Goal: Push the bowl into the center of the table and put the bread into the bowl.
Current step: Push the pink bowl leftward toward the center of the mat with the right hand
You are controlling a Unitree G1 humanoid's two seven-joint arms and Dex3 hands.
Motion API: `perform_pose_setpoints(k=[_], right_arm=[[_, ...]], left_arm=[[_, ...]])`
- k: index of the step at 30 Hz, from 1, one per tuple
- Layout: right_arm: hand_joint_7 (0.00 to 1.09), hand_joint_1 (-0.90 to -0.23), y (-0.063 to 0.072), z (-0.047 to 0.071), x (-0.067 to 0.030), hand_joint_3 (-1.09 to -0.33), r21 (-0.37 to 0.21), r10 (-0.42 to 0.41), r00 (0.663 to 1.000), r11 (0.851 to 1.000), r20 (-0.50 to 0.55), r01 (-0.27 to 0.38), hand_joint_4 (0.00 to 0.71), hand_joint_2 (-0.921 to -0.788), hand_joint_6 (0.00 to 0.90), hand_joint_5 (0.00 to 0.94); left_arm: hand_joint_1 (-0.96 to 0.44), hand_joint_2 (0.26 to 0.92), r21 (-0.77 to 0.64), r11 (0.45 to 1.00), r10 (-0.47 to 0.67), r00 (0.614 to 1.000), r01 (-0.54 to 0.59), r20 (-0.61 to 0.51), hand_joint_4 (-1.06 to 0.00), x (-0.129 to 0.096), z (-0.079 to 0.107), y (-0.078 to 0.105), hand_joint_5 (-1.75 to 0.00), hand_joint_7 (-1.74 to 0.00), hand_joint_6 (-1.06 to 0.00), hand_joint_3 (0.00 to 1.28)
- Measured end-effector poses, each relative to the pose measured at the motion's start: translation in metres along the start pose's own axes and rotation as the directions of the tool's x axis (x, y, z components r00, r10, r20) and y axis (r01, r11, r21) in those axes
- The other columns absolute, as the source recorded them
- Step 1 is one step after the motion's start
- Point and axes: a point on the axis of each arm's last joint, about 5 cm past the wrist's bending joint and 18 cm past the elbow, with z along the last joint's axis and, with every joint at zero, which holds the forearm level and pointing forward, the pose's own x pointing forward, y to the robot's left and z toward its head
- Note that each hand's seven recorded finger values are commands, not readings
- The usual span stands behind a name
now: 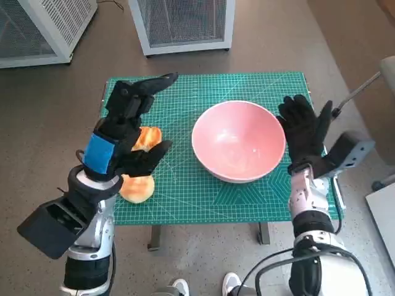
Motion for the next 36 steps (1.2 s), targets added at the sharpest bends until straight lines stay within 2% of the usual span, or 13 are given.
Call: perform_pose_setpoints(k=[19, 36], right_arm=[[0.47, -0.273, 0.027, -0.006, 0.0055, -0.593, 0.039, 0.063, 0.997, 0.997, -0.037, -0.062, 0.494, -0.921, 0.241, 0.01], [0.45, -0.279, 0.035, -0.008, 0.0073, -0.59, 0.044, 0.077, 0.994, 0.996, -0.084, -0.073, 0.516, -0.921, 0.236, 0.016]], left_arm=[[-0.48, 0.921, 0.013, 1.0, 0.024, 1.0, -0.024, -0.009, -0.17, -0.006, 0.001, 0.004, -0.38, -0.81, -0.06, 0.38], [-0.47, 0.921, 0.033, 0.999, 0.031, 0.999, -0.031, -0.014, -0.22, -0.012, 0.001, 0.006, -0.28, -0.74, -0.08, 0.38]])
